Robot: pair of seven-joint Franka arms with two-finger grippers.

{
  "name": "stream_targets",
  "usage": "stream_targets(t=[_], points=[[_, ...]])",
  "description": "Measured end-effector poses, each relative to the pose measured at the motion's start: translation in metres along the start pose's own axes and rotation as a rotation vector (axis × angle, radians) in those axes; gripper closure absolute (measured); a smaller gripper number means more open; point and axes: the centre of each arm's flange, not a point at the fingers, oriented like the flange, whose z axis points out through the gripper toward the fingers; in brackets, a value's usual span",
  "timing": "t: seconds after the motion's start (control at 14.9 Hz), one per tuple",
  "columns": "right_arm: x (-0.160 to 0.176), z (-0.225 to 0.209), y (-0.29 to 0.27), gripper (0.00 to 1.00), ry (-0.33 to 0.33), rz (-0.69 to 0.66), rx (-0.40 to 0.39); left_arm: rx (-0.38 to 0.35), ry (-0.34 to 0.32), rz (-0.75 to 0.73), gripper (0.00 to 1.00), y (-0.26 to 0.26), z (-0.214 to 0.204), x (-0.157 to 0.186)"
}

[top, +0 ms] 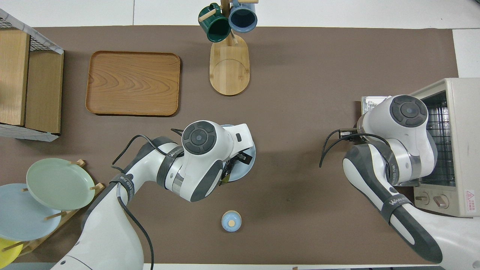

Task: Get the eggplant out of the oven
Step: 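Grasp the dark eggplant with the left gripper and lift it off the plate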

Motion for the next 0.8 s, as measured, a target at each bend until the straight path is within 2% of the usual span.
stream_targets(t=[0.27,0.4,0.47,0.54,0.6,0.8], points=[[0.001,0.001,0.011,0.92,-0.002,-0.003,-0.001,0.002,0.003,-0.004,0.00,-0.003,0.001,0.001],[0.001,0.002,0.012,0.92,-0.003,-0.002,-0.001,0.003,0.004,-0.007,0.04,-0.004,0.001,0.002],[0.001,0.002,0.012,0.92,-0.003,-0.002,-0.001,0.003,0.004,-0.007,0.09,-0.005,0.001,0.002],[0.001,0.002,0.012,0.91,-0.003,-0.004,-0.001,0.004,0.003,-0.008,0.09,-0.005,0.000,0.002],[0.001,0.002,0.013,0.91,-0.003,-0.008,-0.001,0.003,0.001,-0.008,0.17,-0.005,-0.001,0.003],[0.001,0.002,0.014,0.91,0.000,-0.040,-0.016,0.004,-0.018,-0.022,0.52,-0.013,-0.010,0.006]])
